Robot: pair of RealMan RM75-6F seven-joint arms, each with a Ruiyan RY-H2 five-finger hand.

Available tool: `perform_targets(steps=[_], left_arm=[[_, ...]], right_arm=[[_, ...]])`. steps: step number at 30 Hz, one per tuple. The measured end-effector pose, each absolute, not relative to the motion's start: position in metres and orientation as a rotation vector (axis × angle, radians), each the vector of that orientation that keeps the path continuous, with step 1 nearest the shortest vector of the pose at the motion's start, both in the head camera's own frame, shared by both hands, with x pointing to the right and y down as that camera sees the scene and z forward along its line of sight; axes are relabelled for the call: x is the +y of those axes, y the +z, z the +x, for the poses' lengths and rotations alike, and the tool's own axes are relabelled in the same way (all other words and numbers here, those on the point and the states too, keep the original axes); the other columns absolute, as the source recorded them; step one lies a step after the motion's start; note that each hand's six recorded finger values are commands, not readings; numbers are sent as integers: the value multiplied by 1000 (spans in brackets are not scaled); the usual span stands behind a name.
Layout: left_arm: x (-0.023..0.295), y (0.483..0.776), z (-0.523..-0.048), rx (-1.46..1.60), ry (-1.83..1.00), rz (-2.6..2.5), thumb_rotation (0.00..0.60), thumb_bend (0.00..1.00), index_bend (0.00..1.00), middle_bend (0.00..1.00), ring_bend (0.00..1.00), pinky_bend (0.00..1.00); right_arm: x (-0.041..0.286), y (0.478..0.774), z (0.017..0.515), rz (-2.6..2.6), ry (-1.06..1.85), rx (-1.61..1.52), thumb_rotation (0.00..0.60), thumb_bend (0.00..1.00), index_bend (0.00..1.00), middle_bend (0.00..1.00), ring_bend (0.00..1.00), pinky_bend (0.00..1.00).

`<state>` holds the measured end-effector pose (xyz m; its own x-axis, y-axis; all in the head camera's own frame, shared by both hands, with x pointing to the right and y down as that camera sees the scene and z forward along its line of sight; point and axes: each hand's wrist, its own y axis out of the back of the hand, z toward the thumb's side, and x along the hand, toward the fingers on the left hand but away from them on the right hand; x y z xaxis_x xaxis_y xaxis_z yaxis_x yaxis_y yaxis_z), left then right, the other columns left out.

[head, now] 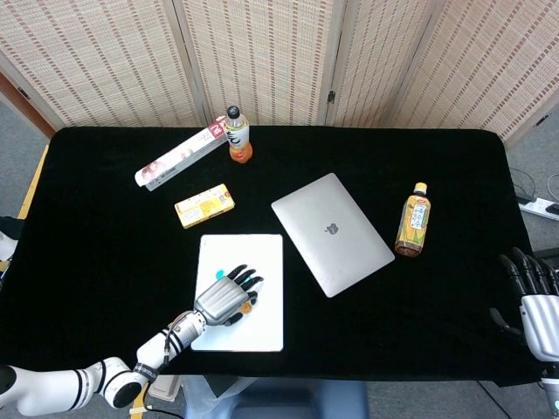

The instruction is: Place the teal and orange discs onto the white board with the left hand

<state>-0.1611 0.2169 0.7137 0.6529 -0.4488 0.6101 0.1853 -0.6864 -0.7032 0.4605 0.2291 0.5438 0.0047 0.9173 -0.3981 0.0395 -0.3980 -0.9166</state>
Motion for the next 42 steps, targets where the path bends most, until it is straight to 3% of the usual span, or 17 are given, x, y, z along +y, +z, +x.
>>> perform_targets(steps=[7, 12, 19, 24, 34, 42], left_arm=[[216, 705, -158, 235, -1011, -2092, 600, 434, 311, 144, 0, 0], [198, 690, -170, 350, -1010, -2082, 600, 434, 302, 144, 0, 0], [156, 659, -240, 613, -1107, -1988, 600, 435, 287, 143, 0, 0], [142, 643, -304, 797, -1228, -1887, 600, 435, 270, 136, 0, 0], [161, 615, -404, 1053, -1411, -1647, 600, 435, 258, 127, 0, 0], [195, 596, -441, 1113, -1488, -1541, 600, 435, 257, 119, 0, 0]], right_arm=[[228, 543, 460, -1531, 1480, -1025, 600, 321, 0, 0, 0, 0], [226, 542, 460, -1530, 1481, -1020, 600, 322, 0, 0, 0, 0], [226, 541, 462, -1537, 1487, -1019, 600, 322, 0, 0, 0, 0], [227, 542, 464, -1555, 1497, -1026, 600, 321, 0, 0, 0, 0], [228, 546, 464, -1619, 1505, -1049, 600, 322, 0, 0, 0, 0], [231, 549, 459, -1642, 1507, -1051, 600, 321, 0, 0, 0, 0]])
